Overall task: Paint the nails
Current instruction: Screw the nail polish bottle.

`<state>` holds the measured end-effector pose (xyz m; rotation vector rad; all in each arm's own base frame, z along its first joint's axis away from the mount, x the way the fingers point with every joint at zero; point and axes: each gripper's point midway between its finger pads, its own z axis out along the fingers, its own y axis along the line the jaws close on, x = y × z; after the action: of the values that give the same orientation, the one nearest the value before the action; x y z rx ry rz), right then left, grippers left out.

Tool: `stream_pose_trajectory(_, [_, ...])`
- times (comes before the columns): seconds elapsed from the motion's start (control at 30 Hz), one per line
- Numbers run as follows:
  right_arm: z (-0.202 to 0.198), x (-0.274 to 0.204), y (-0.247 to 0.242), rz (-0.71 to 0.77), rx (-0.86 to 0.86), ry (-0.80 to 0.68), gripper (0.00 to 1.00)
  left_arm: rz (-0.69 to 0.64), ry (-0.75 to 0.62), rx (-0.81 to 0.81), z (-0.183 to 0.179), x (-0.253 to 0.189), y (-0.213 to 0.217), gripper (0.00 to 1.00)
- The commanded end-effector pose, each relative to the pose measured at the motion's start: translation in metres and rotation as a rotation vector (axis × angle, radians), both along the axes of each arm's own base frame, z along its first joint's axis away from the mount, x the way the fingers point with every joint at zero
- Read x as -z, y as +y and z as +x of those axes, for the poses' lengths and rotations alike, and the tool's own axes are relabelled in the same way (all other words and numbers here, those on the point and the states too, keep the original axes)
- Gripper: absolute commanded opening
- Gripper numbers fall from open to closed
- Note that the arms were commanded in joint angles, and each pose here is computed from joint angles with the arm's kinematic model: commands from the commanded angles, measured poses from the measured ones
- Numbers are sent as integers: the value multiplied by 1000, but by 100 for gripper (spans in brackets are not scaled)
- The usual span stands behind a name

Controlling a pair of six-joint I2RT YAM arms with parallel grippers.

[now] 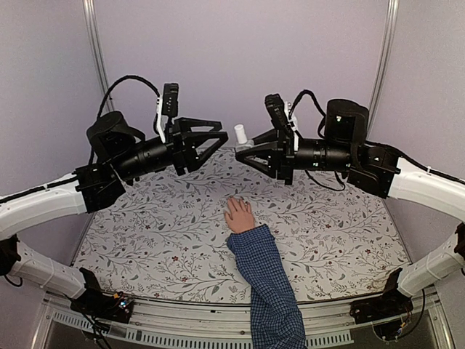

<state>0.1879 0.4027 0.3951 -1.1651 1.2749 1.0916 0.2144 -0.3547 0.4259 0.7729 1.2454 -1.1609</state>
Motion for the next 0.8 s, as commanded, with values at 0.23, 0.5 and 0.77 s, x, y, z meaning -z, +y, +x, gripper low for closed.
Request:
stream_pose_trajectory(0.23, [50,10,-9,-102,401,-42,0,-29,112,-84,29,9,-21,54])
stream_pose_trajectory(0.5, [60,18,-7,-161,543,-93,0,-19,176,-125,47,17,-33,47])
stream_pose_trajectory(0.77, [65,22,-8,-194,602,-110,0,-10,216,-109,51,28,-43,29])
